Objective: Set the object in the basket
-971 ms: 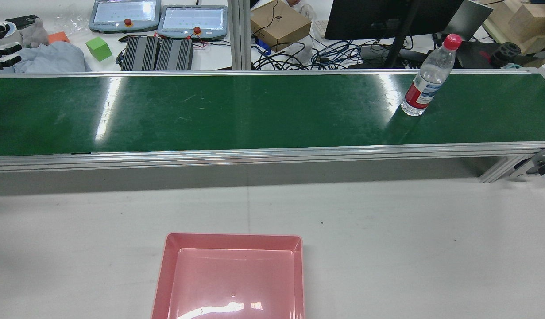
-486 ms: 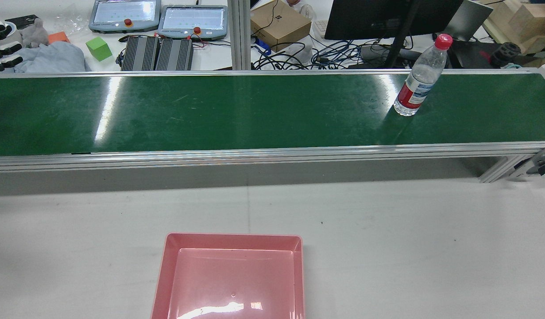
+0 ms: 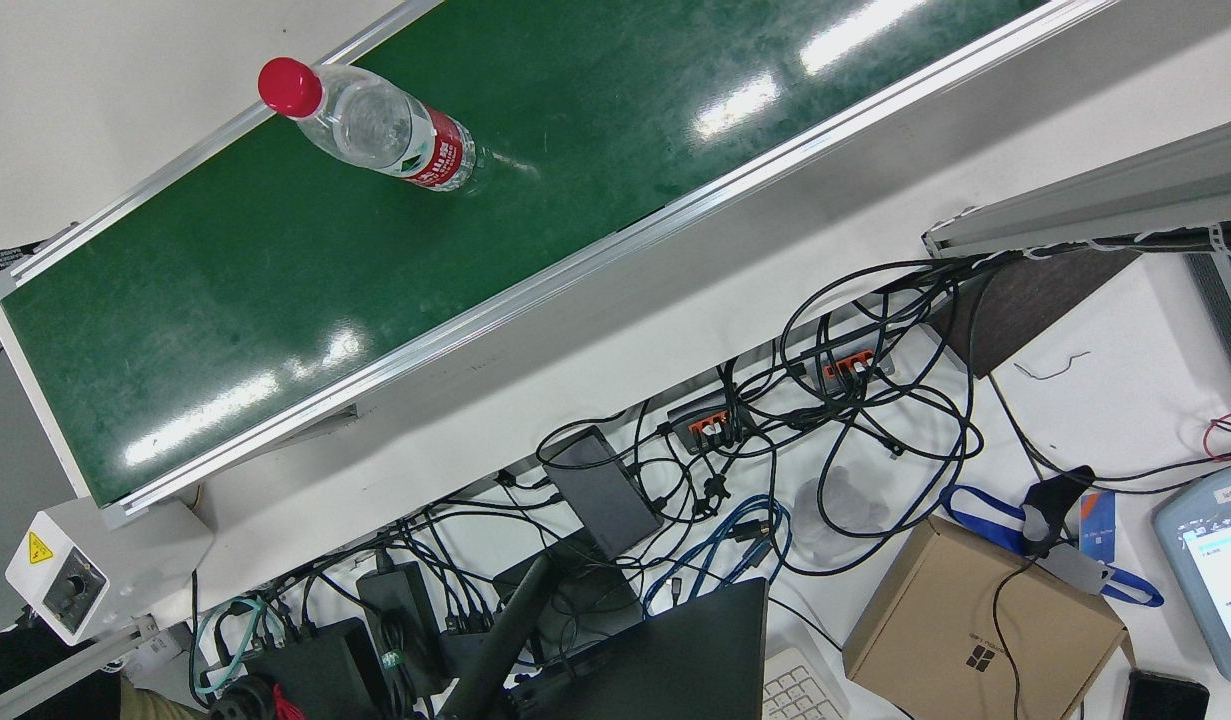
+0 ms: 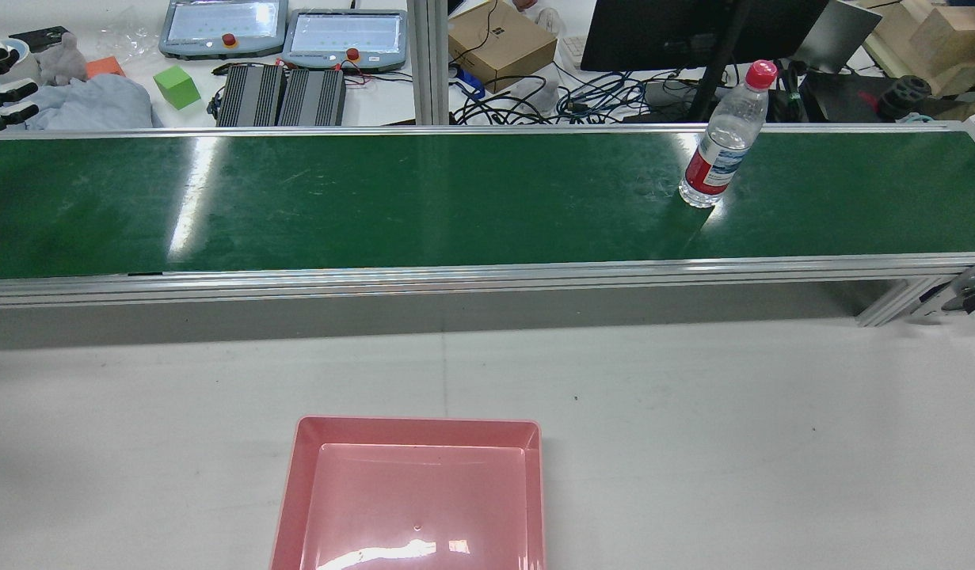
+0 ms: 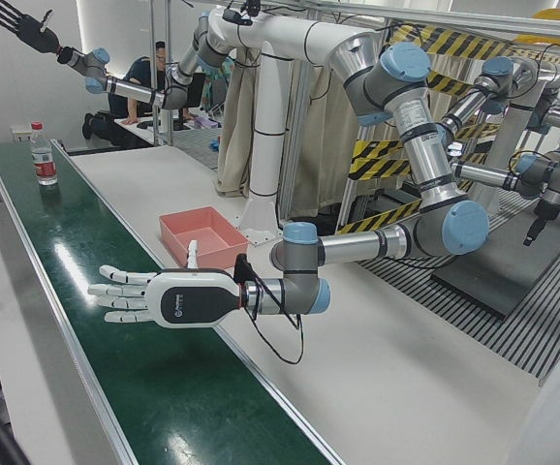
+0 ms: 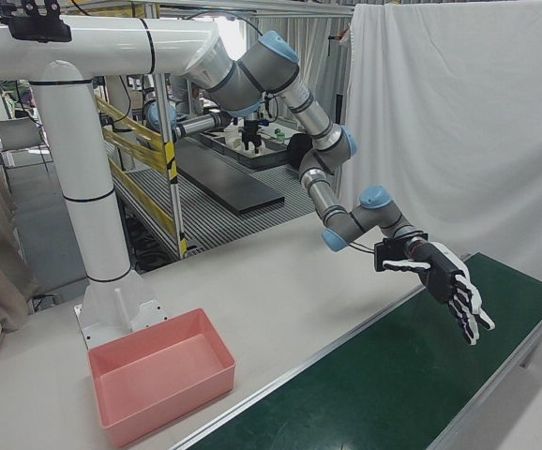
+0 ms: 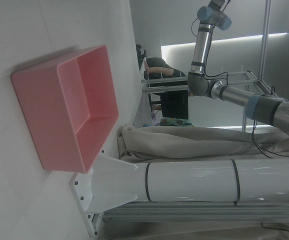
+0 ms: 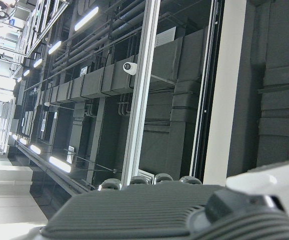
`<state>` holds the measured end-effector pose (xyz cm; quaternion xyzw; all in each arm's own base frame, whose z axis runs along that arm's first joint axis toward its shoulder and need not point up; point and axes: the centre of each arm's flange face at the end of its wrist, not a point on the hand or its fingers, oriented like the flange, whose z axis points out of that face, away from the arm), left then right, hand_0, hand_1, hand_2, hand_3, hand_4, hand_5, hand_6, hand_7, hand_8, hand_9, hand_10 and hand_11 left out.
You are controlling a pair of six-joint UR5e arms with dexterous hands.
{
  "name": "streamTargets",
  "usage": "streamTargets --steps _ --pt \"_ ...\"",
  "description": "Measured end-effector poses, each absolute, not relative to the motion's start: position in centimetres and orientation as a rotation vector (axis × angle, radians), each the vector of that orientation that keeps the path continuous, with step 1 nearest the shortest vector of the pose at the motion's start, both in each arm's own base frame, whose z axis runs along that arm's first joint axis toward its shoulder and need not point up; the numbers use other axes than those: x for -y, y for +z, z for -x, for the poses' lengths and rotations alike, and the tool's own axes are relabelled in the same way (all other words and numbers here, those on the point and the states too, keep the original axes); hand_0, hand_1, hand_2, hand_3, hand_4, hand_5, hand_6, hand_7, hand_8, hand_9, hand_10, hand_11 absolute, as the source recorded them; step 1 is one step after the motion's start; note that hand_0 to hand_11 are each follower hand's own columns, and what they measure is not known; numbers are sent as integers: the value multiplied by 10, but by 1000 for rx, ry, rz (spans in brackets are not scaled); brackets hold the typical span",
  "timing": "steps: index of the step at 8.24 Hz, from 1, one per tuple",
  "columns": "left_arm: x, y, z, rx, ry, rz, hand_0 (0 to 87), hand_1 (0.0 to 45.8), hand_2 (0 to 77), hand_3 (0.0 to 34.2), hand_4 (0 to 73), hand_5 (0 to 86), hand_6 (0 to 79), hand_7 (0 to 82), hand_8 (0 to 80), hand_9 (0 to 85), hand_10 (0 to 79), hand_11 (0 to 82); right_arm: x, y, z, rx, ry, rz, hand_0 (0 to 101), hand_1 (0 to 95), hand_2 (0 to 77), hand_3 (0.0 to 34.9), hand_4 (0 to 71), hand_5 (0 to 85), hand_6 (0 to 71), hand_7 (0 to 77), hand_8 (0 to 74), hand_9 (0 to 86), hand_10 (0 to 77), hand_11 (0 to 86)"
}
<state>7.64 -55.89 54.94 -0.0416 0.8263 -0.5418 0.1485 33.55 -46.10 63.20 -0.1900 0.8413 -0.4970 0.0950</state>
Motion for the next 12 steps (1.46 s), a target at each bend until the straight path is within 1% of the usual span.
streamTargets --steps 2,5,6,9,10,11,12 --pt "559 549 -74 -2365 -1570 113 567 44 5 66 55 240 71 38 104 125 60 109 461 632 -336 -2494 -1474 563 3 0 5 2 5 0 0 5 0 0 0 0" --pt "558 548 -72 -2349 -1585 109 583 54 5 62 65 251 71 38 109 125 60 109 461 632 -336 -2494 -1474 563 3 0 11 2 5 0 0 5 0 0 0 0" --pt "557 548 -72 -2347 -1587 109 584 54 5 51 65 251 71 38 109 125 60 109 461 632 -336 -2494 -1474 563 2 0 5 0 5 0 0 5 0 0 0 0" --pt "557 550 -74 -2341 -1590 110 583 49 5 49 65 251 71 38 115 125 60 104 461 632 -336 -2494 -1473 563 2 0 5 2 5 0 0 5 0 0 0 0" --pt "557 551 -74 -2340 -1591 108 574 54 5 49 82 251 71 38 115 136 60 104 461 632 -336 -2494 -1474 563 3 0 5 2 5 0 0 5 0 0 0 0" --pt "557 551 -73 -2339 -1591 107 573 54 5 50 71 251 71 38 115 131 60 104 461 632 -336 -2493 -1475 563 3 0 5 2 5 0 0 5 0 0 0 0" --pt "557 551 -73 -2339 -1591 106 573 54 5 58 33 251 71 38 93 131 60 104 461 632 -336 -2494 -1474 563 3 0 5 2 5 0 0 5 0 0 0 0"
